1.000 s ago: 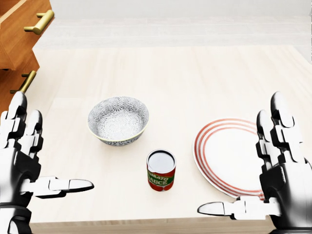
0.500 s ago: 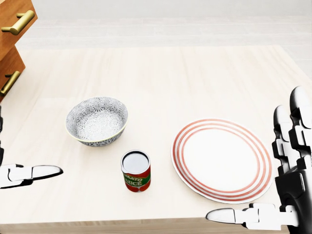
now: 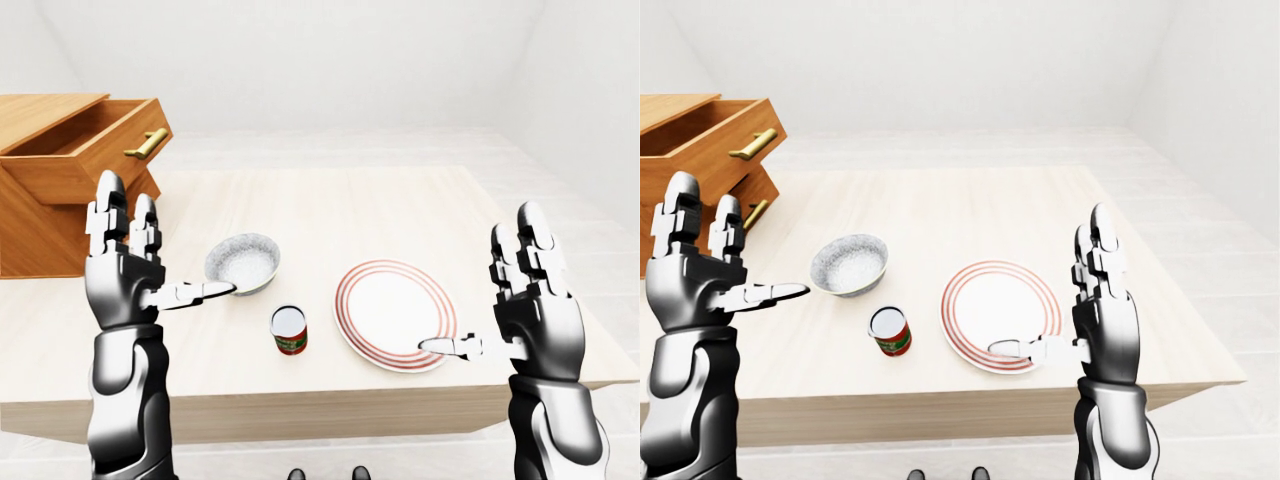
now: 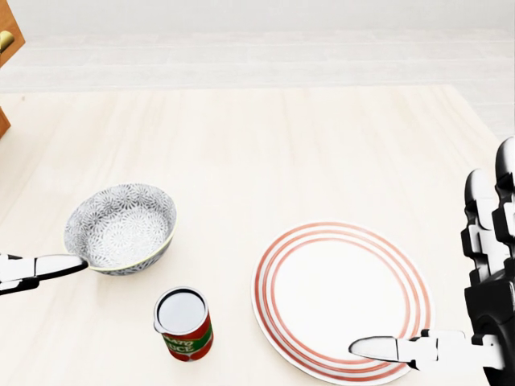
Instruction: Put the bowl on the plate.
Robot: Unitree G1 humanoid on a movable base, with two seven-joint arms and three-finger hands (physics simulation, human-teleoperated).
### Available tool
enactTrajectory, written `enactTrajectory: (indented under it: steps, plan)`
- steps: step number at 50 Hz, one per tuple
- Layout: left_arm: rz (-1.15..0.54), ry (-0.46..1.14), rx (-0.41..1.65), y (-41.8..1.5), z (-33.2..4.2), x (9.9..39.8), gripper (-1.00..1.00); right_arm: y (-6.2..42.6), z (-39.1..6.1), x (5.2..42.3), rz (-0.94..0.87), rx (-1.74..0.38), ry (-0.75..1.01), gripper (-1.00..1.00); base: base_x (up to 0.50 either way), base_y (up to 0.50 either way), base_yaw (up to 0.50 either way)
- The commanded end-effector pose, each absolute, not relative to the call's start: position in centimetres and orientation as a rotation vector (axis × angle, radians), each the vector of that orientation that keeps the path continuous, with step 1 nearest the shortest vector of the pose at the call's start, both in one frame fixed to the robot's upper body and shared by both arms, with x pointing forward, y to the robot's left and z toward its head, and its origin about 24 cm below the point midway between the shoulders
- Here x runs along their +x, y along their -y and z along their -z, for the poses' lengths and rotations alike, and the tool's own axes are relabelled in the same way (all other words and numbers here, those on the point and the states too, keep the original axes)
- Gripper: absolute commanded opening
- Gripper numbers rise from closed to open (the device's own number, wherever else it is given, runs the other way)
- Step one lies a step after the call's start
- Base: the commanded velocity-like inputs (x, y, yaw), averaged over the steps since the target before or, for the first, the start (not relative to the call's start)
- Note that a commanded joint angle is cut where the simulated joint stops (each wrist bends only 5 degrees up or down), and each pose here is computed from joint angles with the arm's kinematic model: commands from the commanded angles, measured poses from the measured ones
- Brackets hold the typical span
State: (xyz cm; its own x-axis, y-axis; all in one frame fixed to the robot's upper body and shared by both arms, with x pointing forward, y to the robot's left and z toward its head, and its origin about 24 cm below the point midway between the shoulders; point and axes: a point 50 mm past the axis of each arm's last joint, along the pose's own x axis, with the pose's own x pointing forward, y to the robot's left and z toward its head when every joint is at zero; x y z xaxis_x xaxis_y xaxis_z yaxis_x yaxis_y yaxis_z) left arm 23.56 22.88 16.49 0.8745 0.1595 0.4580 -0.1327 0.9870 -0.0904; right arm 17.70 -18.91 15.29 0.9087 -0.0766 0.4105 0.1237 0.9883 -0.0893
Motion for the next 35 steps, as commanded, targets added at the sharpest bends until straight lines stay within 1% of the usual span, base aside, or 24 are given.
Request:
enactTrajectory:
  steps: [1, 11, 19, 35]
  plan:
    - [-0.159, 0.460, -0.056, -22.99, -16.07, 23.96, 1.00, 19.07, -15.34, 17.94, 0.115, -0.116, 0.423, 1.00, -0.01, 0.00, 0.00]
    - [-0.156, 0.441, -0.058, -22.95, -15.67, 24.20, 1.00, 18.91, -14.97, 18.34, 0.108, -0.121, 0.406, 1.00, 0.00, 0.00, 0.00]
    - [-0.148, 0.429, -0.057, -22.95, -15.42, 24.20, 1.00, 18.54, -14.87, 18.52, 0.091, -0.128, 0.400, 1.00, 0.00, -0.38, 0.00]
    - [-0.147, 0.434, -0.047, -22.97, -15.53, 24.08, 1.00, 18.65, -15.42, 18.24, 0.094, -0.141, 0.424, 1.00, 0.00, 0.00, 0.00]
